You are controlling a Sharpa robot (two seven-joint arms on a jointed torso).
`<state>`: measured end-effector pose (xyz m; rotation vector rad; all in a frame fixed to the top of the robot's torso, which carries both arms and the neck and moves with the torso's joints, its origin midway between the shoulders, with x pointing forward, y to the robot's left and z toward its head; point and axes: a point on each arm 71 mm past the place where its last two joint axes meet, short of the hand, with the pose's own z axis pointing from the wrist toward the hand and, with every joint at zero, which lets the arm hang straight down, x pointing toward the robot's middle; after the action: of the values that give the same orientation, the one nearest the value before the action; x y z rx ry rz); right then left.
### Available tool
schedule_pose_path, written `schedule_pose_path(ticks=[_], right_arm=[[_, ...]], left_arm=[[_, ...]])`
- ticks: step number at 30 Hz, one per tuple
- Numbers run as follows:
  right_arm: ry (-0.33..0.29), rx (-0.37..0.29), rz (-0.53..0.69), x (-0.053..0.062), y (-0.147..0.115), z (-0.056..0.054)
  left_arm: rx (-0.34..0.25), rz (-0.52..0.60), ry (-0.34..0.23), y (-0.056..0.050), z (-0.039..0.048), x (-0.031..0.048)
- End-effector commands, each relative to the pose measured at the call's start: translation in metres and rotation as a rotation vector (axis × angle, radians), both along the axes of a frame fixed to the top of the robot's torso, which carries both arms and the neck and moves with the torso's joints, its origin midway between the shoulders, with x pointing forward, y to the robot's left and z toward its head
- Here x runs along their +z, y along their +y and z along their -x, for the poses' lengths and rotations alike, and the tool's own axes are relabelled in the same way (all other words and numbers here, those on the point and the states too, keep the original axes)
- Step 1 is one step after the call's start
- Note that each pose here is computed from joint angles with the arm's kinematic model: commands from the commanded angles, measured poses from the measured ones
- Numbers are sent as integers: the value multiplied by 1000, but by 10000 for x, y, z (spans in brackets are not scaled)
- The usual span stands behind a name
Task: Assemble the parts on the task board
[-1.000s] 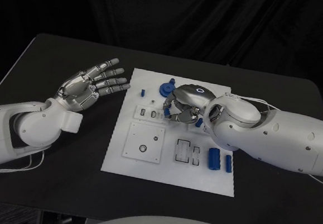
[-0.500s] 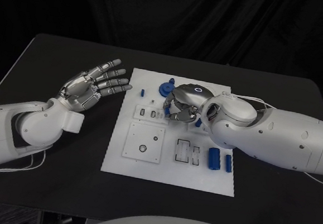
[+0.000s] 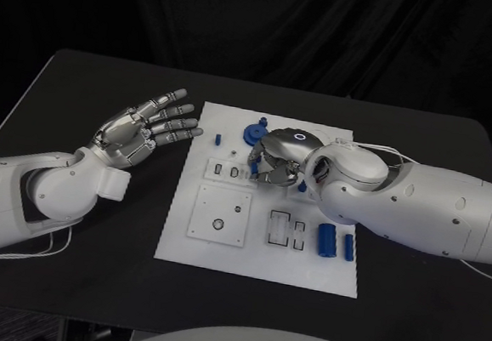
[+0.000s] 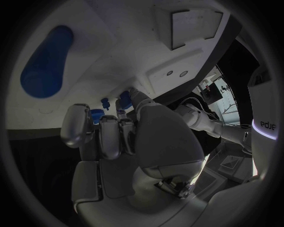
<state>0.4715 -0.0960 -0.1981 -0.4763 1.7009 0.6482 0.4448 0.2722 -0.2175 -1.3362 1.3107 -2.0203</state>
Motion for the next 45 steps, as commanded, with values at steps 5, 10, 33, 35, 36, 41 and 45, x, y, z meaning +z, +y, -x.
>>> schedule_pose_path(ticks=[5, 10, 33, 35, 36, 41, 45], right_arm=[[10, 13, 19, -34, -8, 5], [-7, 27, -5, -14, -7, 10], [-103, 66, -353, 323, -295, -64], [-113, 53, -398, 368, -408, -80], [-118, 47, -415, 384, -473, -86], [-68, 0, -489, 388, -772, -143], [110, -72, -573, 288, -1006, -189]], left_arm=[[-5, 11, -2, -6, 0, 0], [-6, 11, -3, -12, -6, -1], [58, -147, -4, -13, -84, 99], [48, -157, -22, -58, -147, 196], [41, -162, -31, -90, -190, 253], [-23, -234, -46, -232, -375, 449], [-112, -387, -42, -315, -507, 495]])
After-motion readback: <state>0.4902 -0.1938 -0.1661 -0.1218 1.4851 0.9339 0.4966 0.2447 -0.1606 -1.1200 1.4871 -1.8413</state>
